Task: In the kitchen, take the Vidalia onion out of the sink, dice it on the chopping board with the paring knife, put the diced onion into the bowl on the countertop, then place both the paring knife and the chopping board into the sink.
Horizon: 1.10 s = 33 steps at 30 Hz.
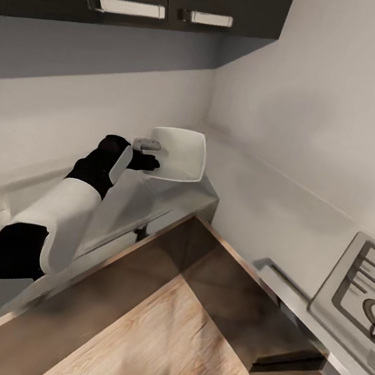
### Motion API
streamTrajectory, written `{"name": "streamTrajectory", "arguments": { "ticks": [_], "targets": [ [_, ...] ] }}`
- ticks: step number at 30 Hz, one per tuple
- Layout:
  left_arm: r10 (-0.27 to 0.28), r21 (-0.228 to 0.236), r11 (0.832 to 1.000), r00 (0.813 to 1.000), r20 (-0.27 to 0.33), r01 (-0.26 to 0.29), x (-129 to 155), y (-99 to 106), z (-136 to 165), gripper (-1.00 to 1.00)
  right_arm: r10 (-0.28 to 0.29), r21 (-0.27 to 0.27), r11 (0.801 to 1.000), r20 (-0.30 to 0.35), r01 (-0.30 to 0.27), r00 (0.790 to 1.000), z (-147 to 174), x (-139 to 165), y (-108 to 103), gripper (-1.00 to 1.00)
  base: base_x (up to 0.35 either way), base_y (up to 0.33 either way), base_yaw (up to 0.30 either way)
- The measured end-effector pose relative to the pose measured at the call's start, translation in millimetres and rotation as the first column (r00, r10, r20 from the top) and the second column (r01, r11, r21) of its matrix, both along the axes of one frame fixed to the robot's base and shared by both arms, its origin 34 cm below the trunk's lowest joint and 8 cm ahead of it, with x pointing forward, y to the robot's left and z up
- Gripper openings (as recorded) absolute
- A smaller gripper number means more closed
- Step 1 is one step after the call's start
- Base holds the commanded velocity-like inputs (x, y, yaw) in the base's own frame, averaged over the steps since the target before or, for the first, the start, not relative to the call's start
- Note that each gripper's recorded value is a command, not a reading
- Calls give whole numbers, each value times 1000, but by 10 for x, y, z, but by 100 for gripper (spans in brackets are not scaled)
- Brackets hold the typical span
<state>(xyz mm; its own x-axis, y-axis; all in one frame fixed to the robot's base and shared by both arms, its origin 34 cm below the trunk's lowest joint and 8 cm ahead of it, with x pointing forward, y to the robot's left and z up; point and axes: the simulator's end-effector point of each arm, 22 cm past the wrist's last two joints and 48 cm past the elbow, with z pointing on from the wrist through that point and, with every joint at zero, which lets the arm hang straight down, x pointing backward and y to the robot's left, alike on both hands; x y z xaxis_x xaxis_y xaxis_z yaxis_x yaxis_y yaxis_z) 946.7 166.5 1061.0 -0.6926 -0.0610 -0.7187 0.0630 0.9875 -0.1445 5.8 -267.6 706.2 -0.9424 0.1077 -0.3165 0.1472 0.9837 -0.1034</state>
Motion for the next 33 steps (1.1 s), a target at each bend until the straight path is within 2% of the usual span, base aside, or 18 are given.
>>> {"name": "streamTrajectory", "arguments": {
  "ticks": [16, 24, 28, 33],
  "targets": [
    [-1, 0, 1000, 1000, 4, 1, -25, -2, 72, -100, 0, 0, 1000, 13, 0, 1000, -14, 38, -1, 100, -331, 35, 252],
    [-1, 0, 1000, 1000, -21, 1, -123, 4, -79, -100, 0, 0, 1000, 21, 0, 1000, -21, 62, 0, 100, -332, 0, 253],
    [0, 0, 1000, 999, -48, 0, -232, 9, -265, -100, 0, 0, 1000, 24, 0, 1000, -24, 72, 0, 100, -332, 0, 253],
    [4, -4, 1000, 998, -57, -4, -274, 25, -312, -100, -1, -1, 1000, 29, 1, 1000, -29, 86, -3, 100, -329, 69, 253]
  ]
}}
